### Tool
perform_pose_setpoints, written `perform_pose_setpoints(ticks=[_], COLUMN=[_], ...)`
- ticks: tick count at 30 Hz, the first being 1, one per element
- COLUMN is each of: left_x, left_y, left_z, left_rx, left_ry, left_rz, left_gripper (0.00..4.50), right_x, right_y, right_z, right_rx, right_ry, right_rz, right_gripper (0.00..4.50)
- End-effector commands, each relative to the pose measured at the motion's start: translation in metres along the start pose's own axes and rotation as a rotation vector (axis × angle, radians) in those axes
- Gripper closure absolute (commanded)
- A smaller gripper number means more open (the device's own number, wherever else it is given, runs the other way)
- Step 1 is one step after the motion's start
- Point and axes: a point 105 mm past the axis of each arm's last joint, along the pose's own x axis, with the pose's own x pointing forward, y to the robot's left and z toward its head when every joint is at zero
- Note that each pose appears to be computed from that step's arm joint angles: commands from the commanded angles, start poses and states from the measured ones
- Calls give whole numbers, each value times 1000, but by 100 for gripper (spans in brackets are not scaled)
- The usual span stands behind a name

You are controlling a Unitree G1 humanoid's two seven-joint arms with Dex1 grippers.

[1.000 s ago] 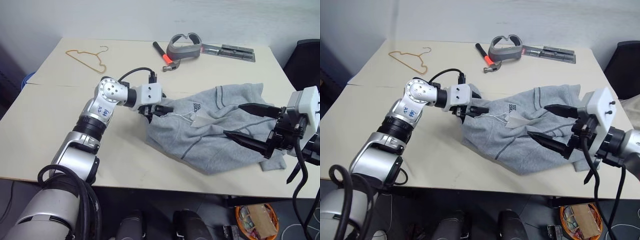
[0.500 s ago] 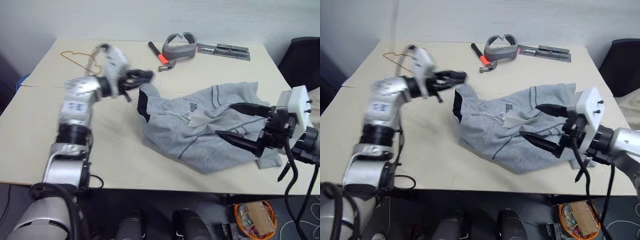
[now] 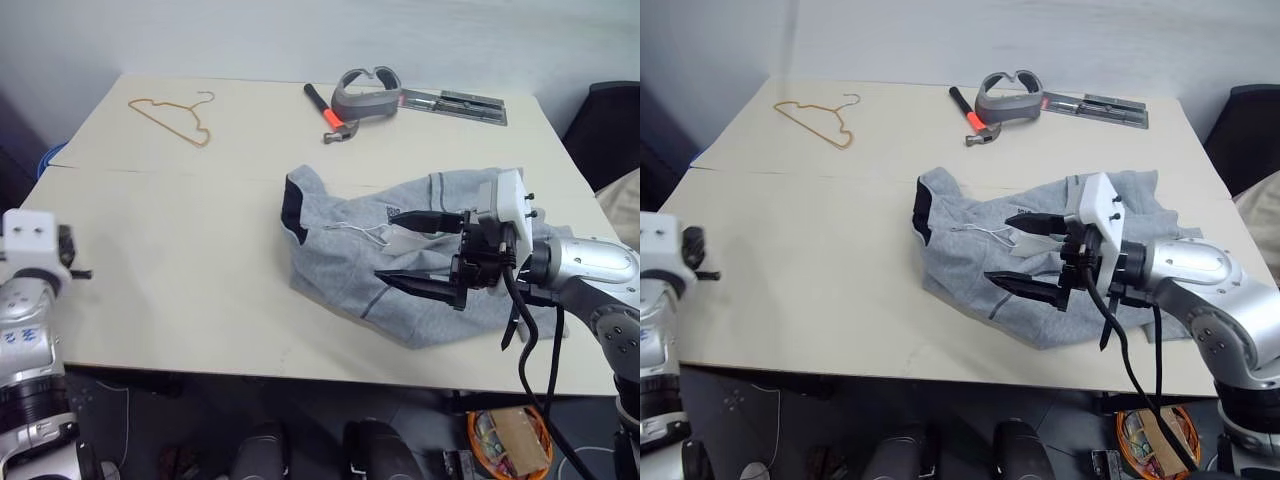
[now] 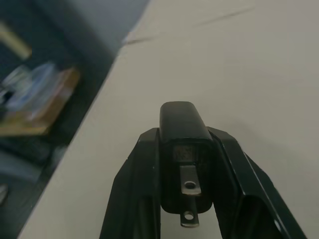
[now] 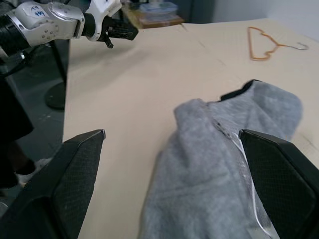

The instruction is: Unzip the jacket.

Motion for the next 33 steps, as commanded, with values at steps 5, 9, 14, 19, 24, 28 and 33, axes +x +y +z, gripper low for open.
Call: perform_pose_setpoints(ticks=[5, 9, 14, 19, 24, 28, 33], left_x=[-5, -8, -11, -33, -108, -161, -154], left_y=[18, 23, 18, -39, -131, -188, -230], left_z=[2, 4, 52, 145, 187, 151, 127], left_rx=[-42, -57, -45, -95, 119, 519, 852], left_ry=[-4, -2, -93, -324, -502, -480, -544], left_rz=[89, 100, -21, -486, -1134, -1579, -1664], left_gripper=[169, 41, 4, 4, 4, 4, 4], right_x=[4, 3, -9, -40, -81, -123, -167], right_y=[-4, -4, -10, -22, -31, -35, -44], right_z=[9, 6, 1, -15, -38, -57, -79], right_rx=[-48, -45, -52, -102, -145, -214, -348], right_ry=[-25, -19, 24, 156, 333, 533, 795], right_rz=[32, 32, -17, -123, -219, -274, -281], right_gripper=[0, 0, 0, 0, 0, 0, 0])
